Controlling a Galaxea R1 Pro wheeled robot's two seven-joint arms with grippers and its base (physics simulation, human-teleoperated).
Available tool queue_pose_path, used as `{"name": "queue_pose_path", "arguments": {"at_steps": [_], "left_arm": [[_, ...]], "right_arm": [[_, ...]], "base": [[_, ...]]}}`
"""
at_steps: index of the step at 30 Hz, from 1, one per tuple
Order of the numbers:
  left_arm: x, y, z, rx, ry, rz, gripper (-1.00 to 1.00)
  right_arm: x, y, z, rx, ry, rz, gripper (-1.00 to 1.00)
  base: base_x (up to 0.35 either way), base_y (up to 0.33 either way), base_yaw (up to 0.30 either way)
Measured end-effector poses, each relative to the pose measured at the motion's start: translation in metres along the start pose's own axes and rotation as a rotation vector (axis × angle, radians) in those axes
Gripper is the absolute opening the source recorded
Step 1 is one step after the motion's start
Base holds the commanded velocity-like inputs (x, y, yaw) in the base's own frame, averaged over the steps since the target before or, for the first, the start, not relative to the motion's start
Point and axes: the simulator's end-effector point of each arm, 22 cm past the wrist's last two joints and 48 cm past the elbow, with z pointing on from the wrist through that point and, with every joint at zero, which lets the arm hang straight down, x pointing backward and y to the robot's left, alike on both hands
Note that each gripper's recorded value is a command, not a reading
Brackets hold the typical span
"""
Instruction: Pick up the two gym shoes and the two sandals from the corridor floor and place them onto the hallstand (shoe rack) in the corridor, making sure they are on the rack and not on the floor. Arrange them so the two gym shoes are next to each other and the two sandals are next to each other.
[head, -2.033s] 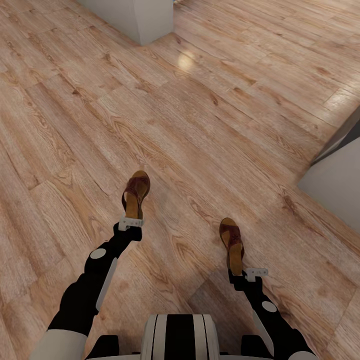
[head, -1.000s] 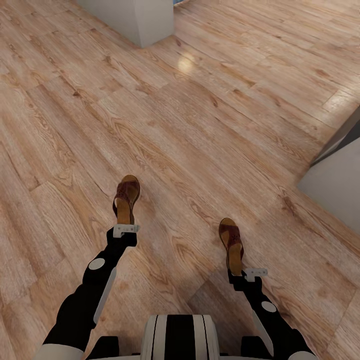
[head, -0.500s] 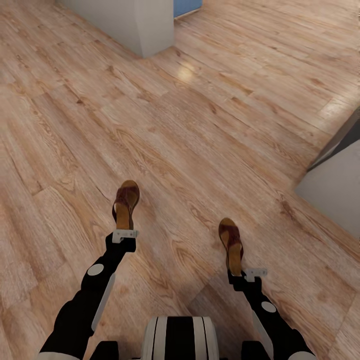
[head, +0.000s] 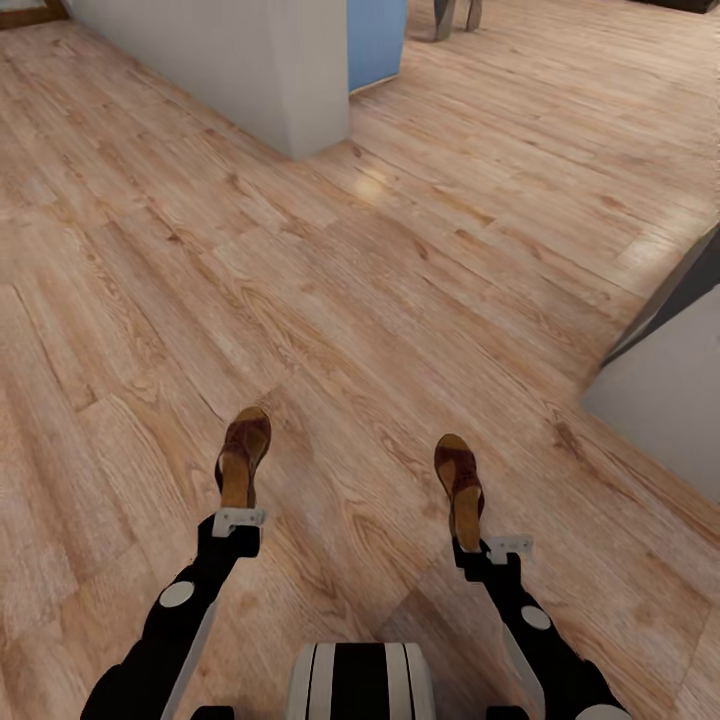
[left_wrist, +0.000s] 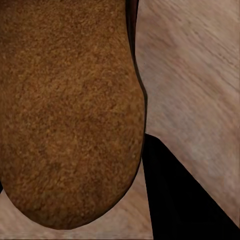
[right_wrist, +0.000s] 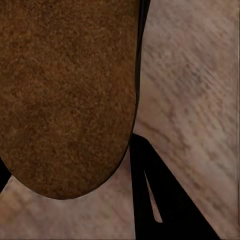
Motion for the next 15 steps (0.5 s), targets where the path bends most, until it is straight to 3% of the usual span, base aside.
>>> {"name": "queue_pose_path", "arguments": {"at_steps": [6, 10, 12, 15], "left_arm": [[0.036, 0.011, -0.025, -0.021, -0.053, -0.006, -1.0], [0.061, 0.024, -0.031, -0.048, -0.035, -0.023, -1.0], [0.081, 0.037, -0.035, -0.078, -0.011, -0.042, -1.0], [0.101, 0.062, -0.042, -0.133, -0.022, -0.075, -1.0]], "right_arm": [[-0.024, -0.004, -0.006, 0.001, -0.058, -0.026, -1.0], [-0.031, -0.004, -0.013, 0.0, -0.078, -0.035, -1.0], [-0.02, -0.004, -0.024, 0.0, -0.087, -0.038, -1.0], [-0.006, -0.005, -0.042, 0.0, -0.115, -0.041, -1.0]], "base": [[0.0, 0.0, 0.0], [0.0, 0.0, 0.0], [0.0, 0.0, 0.0], [0.0, 0.0, 0.0]]}}
